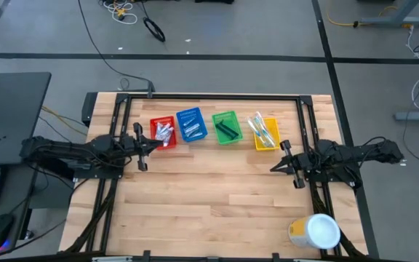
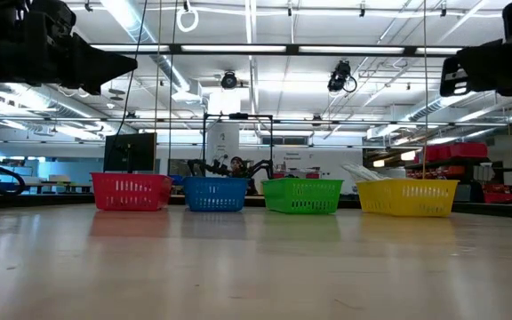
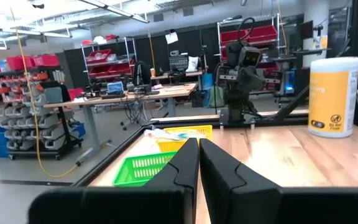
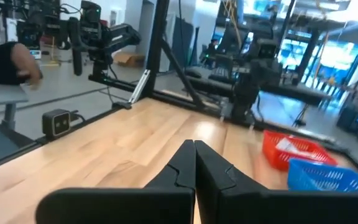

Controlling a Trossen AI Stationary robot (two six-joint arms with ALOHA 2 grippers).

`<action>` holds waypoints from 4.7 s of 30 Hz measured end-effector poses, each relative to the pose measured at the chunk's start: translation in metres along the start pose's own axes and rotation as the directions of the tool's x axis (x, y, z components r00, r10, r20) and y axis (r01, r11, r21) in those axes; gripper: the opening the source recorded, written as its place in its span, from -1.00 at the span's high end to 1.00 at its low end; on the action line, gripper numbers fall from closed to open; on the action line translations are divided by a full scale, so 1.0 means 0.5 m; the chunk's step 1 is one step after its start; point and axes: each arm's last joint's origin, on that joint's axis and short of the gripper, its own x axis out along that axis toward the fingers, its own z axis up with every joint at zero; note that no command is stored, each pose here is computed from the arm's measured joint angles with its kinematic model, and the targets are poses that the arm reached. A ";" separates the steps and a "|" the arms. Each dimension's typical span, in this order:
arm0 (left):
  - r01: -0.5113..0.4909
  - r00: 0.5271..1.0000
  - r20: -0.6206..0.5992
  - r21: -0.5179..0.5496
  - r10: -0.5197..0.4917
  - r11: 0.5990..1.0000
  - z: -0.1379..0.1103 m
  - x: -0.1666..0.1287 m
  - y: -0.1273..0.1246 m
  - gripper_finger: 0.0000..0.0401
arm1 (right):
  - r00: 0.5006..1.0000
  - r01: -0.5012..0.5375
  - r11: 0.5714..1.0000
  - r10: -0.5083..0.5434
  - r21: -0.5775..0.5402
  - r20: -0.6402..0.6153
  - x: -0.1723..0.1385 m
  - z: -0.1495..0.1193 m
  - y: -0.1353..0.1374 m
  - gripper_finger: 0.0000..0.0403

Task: Pick & Place Travel size toiletries
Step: Return to Home Position

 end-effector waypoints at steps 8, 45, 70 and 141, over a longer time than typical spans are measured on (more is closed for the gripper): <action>0.000 1.000 -0.001 0.031 0.000 1.000 0.000 0.000 0.000 0.90 | 0.997 0.024 0.982 -0.009 0.187 -0.082 0.000 -0.016 -0.001 1.00; 0.000 1.000 -0.001 0.030 0.000 1.000 -0.001 0.000 0.000 0.88 | 0.996 0.044 0.975 -0.025 0.216 -0.086 0.000 -0.016 -0.002 1.00; 0.000 1.000 -0.001 0.030 0.000 1.000 -0.001 0.000 0.000 0.88 | 0.996 0.044 0.975 -0.025 0.216 -0.087 0.000 -0.016 -0.002 1.00; 0.015 1.000 0.000 0.029 -0.015 0.999 -0.001 0.000 -0.002 0.88 | 0.996 0.043 0.975 -0.025 0.216 -0.086 0.000 -0.016 -0.002 1.00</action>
